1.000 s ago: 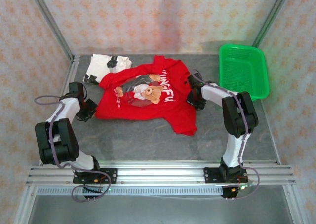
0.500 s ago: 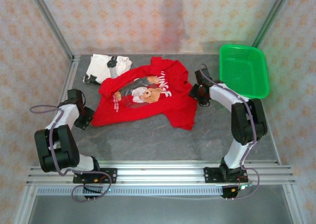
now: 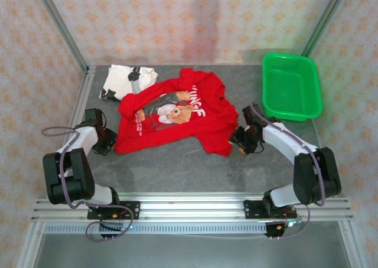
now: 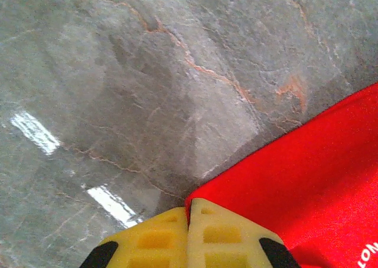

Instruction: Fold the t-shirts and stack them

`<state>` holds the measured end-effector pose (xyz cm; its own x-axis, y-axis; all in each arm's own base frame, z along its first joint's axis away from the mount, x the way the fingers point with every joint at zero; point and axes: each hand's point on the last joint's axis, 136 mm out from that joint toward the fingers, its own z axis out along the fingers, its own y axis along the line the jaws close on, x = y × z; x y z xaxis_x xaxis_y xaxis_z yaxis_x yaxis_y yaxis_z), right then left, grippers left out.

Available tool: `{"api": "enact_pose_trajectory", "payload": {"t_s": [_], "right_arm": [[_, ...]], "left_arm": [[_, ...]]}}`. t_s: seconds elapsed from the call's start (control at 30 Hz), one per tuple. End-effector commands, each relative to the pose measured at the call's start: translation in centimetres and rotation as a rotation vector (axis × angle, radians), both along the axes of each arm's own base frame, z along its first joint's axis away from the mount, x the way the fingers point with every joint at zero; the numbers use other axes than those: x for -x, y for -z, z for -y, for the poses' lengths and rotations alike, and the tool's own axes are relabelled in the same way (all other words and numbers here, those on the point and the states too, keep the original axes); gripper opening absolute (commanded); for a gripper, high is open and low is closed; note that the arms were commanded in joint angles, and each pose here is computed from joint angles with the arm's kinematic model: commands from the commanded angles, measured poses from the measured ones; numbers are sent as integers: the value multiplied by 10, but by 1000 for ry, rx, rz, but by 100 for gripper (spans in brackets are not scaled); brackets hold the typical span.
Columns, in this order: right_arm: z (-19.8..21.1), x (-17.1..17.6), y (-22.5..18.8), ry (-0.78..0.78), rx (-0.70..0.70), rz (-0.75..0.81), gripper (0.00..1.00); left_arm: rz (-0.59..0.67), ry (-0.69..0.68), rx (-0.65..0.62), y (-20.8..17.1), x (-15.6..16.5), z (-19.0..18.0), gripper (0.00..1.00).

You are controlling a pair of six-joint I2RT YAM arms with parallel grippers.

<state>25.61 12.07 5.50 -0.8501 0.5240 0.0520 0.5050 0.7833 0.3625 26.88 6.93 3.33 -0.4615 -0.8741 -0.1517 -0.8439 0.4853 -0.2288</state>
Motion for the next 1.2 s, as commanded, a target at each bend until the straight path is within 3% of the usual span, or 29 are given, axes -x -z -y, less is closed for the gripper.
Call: {"api": "enact_pose_trajectory", "payload": {"t_s": [0.0, 0.27, 0.53, 0.77, 0.87, 1.0, 1.13, 1.17], "right_arm": [[-16, -24, 1, -17, -58, 45, 48], [-34, -34, 17, -130, -32, 4, 37], [-49, -26, 10, -190, -45, 2, 8], [-71, -16, -3, -324, -39, -8, 4], [-84, -6, 4, -416, -23, -52, 10], [-103, 1, 7, -530, -2, -71, 25], [-106, -4, -17, -508, -15, 12, 50], [-103, -2, -26, -491, -12, 30, 56]], "left_arm": [[0, 13, 4, 3, -2, 4, 0], [7, 27, 3, 1, 1, 7, 0], [6, 31, 8, 4, 4, 9, 0], [-3, 43, 3, 4, 7, 8, 0], [-6, 46, 6, 6, 8, 9, 0], [-16, 52, 9, 9, 10, 10, 0], [-34, 61, 14, 14, 12, 11, 0], [-37, 59, 11, 14, 13, 10, 5]]}}
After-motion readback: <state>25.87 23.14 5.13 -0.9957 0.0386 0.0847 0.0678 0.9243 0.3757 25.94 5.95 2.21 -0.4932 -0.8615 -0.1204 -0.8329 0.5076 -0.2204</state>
